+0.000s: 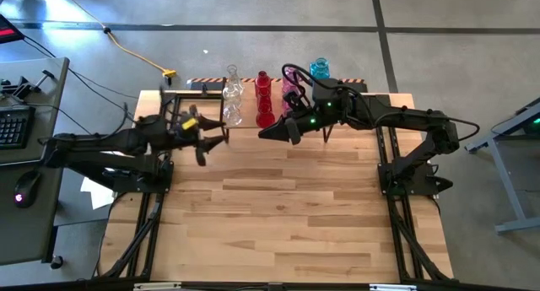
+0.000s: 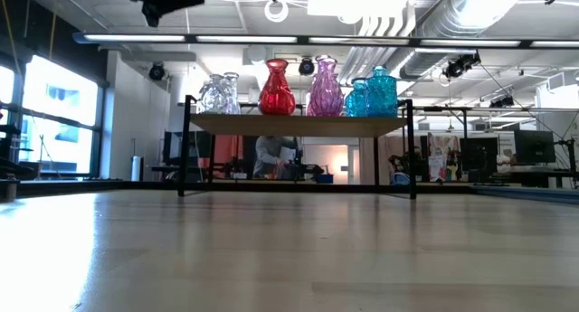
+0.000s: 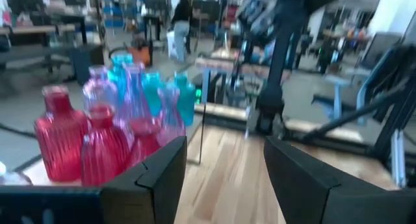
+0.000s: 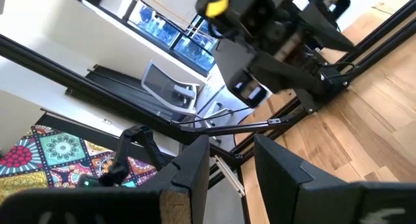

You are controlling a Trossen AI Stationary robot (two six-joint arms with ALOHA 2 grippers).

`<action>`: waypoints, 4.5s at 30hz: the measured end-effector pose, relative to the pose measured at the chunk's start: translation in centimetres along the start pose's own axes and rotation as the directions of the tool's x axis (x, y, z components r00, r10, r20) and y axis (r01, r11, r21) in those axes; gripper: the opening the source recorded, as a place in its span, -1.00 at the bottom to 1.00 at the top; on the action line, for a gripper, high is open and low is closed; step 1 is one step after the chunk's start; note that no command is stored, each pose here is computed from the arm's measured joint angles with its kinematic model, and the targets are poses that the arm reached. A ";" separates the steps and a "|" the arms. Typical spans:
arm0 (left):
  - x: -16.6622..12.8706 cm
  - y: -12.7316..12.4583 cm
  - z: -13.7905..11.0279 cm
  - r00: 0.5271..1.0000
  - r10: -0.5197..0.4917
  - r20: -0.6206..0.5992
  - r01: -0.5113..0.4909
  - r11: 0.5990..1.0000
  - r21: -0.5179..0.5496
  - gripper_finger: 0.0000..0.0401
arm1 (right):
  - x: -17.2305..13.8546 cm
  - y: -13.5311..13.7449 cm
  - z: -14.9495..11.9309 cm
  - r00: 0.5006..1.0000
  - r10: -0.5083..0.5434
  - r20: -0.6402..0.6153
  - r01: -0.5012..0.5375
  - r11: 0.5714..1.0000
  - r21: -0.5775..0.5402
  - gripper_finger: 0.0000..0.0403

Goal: Sort vases onto shelf
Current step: Return to Home Position

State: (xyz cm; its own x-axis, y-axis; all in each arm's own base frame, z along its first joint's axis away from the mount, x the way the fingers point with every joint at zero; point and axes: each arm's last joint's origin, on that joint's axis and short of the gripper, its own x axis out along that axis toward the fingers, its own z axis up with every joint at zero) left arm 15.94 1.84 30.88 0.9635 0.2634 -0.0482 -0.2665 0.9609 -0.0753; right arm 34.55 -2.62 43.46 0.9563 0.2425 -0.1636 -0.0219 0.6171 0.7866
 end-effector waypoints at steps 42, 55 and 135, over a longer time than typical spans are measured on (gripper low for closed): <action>-4.4 1.0 -3.8 0.991 -0.028 -0.131 0.028 1.000 0.003 -0.02 | -12.2 8.6 -0.7 0.905 0.412 -0.110 -0.354 0.582 -0.732 -0.49; -4.5 1.4 -6.9 0.996 -0.005 -0.094 0.002 1.000 -0.026 -0.02 | -22.6 9.4 -4.3 0.987 0.160 0.023 -0.070 0.554 -0.829 -0.49; -3.7 1.7 -12.7 0.983 -0.027 -0.179 0.025 1.000 -0.018 -0.02 | -17.7 -18.0 -25.0 0.977 0.149 0.154 0.001 0.715 -0.699 -0.49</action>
State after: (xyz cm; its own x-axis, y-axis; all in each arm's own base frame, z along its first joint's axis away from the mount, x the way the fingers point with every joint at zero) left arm 11.61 1.37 18.26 0.9501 0.2173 -0.2239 -0.2430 0.9655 -0.0941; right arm 10.76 0.68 17.32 0.9756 0.2139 0.0493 -0.2189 0.9648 0.1458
